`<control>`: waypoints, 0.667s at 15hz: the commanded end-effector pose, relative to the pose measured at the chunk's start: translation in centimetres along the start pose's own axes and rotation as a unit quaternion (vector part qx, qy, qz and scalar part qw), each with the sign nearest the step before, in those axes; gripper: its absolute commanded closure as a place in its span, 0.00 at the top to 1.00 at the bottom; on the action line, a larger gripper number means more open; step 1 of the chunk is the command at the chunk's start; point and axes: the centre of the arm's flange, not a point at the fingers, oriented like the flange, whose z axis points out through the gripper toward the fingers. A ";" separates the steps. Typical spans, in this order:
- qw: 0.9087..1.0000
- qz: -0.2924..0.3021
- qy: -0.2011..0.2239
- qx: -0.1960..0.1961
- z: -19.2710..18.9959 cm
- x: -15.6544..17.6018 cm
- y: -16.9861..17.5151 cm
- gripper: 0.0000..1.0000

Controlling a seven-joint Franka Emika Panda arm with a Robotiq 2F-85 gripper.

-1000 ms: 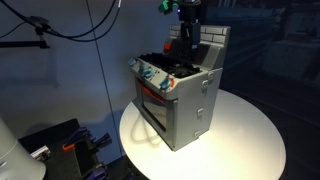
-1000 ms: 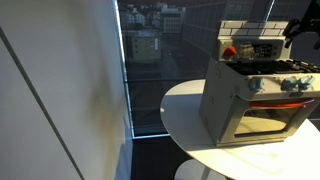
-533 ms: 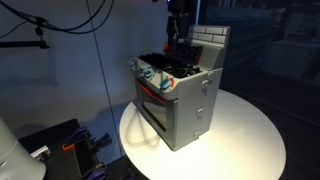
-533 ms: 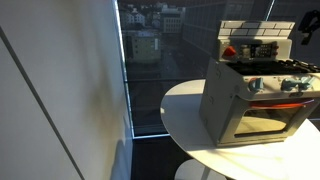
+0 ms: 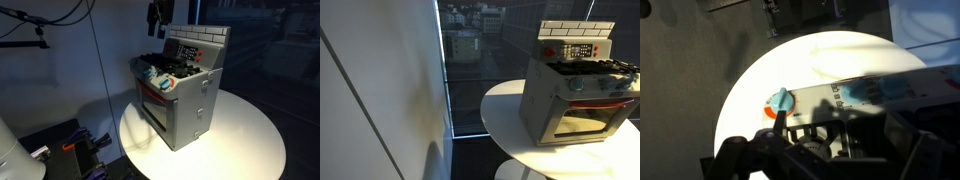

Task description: Press the top orange button on the microwave oven controlling panel of the stove

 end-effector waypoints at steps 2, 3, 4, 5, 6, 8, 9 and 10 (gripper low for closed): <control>0.999 -0.041 0.027 -0.011 -0.6 -5.7 0.7 1.00; 0.998 -0.046 0.031 -0.012 -0.7 -6.6 0.8 1.00; 0.998 -0.050 0.035 -0.014 -0.7 -7.4 0.8 1.00; 0.998 -0.054 0.039 -0.015 -0.7 -8.1 0.8 1.00; 0.997 -0.057 0.041 -0.015 -0.6 -8.7 0.8 1.00; 0.997 -0.064 0.044 -0.016 -0.6 -9.7 0.7 1.00; 0.997 -0.066 0.043 -0.016 -0.4 -9.8 0.7 1.00; 0.998 -0.052 0.028 -0.010 -0.9 -8.5 0.4 1.00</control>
